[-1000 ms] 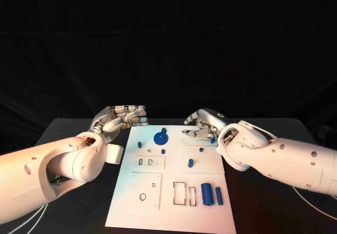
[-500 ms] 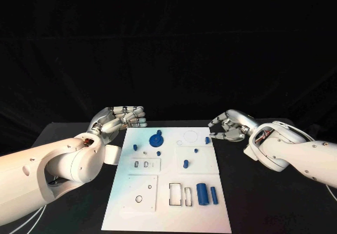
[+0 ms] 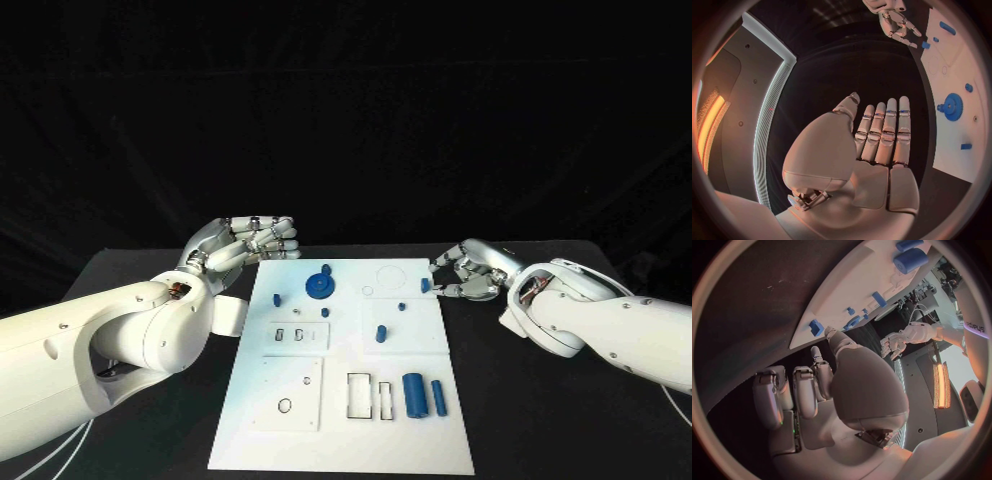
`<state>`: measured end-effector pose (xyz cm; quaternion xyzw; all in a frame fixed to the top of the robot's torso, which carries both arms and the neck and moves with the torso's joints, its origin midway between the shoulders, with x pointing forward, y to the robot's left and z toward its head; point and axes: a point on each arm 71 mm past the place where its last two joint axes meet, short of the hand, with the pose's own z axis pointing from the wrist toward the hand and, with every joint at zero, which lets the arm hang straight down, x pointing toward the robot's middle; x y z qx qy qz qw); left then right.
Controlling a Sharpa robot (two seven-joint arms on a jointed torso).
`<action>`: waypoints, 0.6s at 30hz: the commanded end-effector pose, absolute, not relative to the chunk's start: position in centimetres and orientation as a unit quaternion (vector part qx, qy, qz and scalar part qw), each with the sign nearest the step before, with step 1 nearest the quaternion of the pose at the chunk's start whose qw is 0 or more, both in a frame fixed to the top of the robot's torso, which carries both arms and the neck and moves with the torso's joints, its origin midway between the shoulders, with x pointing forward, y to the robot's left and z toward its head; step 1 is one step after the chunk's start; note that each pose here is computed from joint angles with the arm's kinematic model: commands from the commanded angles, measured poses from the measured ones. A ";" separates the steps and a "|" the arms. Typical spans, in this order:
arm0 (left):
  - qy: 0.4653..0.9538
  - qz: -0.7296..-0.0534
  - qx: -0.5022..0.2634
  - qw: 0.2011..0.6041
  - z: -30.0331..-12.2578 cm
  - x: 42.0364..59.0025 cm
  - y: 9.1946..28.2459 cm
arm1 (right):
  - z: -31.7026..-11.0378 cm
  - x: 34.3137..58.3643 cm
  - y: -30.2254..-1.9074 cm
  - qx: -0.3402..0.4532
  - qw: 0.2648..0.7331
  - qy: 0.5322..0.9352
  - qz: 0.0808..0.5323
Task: Assemble the parts on the task board
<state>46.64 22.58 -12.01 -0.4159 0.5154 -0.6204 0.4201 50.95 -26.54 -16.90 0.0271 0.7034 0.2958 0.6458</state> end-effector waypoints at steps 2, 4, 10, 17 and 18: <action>0.516 -0.628 -0.411 0.413 -11.9 46.6 22.4 | -17.5 51.3 -26.4 0.021 0.642 0.713 0.281; 0.516 -0.628 -0.411 0.414 -11.9 46.6 22.4 | -17.7 51.4 -26.3 0.021 0.642 0.714 0.279; 0.516 -0.628 -0.411 0.414 -11.9 46.6 22.4 | -18.2 51.7 -25.7 0.022 0.640 0.717 0.278; 0.516 -0.627 -0.411 0.414 -11.9 46.5 22.4 | -18.5 52.0 -25.1 0.023 0.639 0.718 0.277; 0.516 -0.627 -0.411 0.414 -11.9 46.5 22.4 | -18.5 52.1 -25.0 0.023 0.639 0.718 0.277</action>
